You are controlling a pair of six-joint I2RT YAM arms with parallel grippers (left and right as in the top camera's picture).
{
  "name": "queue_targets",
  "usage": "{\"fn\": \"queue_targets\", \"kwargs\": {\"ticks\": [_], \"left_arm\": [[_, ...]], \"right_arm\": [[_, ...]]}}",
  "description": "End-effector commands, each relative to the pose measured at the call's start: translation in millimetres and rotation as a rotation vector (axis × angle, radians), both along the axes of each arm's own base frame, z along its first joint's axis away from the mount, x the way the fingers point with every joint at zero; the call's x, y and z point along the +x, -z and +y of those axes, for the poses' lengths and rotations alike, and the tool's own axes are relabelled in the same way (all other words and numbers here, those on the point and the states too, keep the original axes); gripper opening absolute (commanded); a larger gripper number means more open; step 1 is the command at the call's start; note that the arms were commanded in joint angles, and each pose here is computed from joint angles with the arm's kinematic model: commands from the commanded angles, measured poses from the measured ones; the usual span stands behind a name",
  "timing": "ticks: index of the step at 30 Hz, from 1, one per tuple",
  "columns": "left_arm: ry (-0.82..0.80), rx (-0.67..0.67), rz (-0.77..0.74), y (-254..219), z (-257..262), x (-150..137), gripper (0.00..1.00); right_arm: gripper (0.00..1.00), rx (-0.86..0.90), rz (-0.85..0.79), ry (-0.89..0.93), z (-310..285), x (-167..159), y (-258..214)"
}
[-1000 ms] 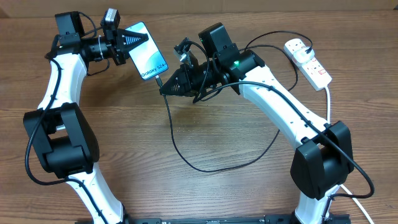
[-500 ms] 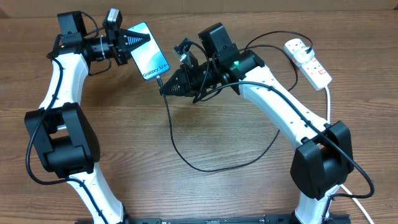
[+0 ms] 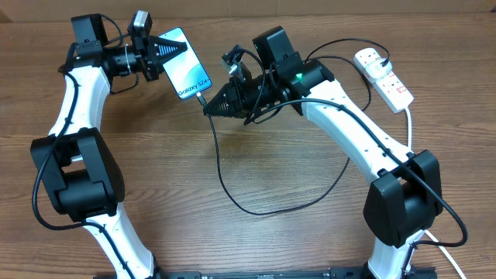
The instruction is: Plug charger to phone and switch on socket
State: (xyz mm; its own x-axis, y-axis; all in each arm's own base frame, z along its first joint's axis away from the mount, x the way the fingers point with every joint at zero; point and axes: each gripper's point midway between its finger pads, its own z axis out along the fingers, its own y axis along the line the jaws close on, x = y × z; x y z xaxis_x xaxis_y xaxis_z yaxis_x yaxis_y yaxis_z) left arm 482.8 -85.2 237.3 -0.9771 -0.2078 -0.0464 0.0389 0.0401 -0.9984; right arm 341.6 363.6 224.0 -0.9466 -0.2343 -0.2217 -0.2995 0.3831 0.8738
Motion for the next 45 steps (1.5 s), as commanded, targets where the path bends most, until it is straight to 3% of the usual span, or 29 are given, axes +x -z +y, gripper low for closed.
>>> {"fn": "queue_targets", "kwargs": {"ticks": [1,45], "left_arm": [[0.044,-0.036,-0.023,-14.1,-5.0,-6.3,0.04],[0.065,-0.029,-0.060,-14.6,-14.9,-7.7,0.04]], "right_arm": [[0.04,0.006,-0.044,0.029,-6.3,8.9,-10.5],[0.04,-0.021,0.039,0.076,-0.9,6.4,-8.0]]}}
